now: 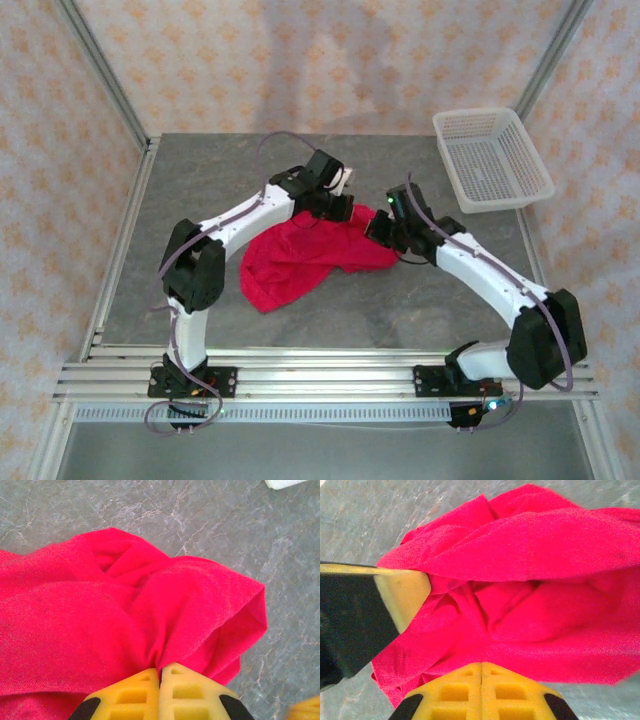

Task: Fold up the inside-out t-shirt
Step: Turn the T-shirt inside out at the center of the table.

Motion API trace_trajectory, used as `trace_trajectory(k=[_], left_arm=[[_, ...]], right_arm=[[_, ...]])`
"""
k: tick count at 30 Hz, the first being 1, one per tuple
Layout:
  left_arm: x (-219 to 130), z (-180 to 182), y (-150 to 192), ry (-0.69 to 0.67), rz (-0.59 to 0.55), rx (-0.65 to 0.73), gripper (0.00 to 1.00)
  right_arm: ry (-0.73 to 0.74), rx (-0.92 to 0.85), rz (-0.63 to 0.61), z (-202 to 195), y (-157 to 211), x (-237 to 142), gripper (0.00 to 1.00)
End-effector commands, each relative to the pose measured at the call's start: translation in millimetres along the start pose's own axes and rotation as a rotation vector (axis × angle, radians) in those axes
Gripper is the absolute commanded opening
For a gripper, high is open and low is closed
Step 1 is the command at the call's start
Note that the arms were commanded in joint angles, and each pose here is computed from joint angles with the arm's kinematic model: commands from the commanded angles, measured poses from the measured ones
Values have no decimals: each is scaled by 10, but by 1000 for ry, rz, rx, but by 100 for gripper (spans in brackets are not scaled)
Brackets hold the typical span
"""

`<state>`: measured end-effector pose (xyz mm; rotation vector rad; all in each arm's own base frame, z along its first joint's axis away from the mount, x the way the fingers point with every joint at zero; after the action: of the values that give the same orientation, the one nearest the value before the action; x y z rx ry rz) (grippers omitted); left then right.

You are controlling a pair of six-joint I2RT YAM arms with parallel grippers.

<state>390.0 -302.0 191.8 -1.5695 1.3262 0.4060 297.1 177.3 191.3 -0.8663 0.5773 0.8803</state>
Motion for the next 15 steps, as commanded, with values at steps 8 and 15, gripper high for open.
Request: trace_trajectory(k=[8,15], left_arm=[[-769,-287,-381,33,-174,-18,0],[-1002,-391,-399,74,-209,-21,0]], right_arm=[[111,99,-234,18,-514,696,0],[269,238,-415,-208,-670,664,20]])
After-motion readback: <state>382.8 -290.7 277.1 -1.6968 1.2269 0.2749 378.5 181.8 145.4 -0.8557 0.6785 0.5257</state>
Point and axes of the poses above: each hand's point on the last joint's axis, 136 mm out from that joint toward the fingers, its own x axis out along the fingers, its own z axis along the line the jaws close on, y = z × x, the point moved 5 cm from there along -x, back along the fingers, and after that the axes turned 3 degrees about -x, right-handed, at the moved point
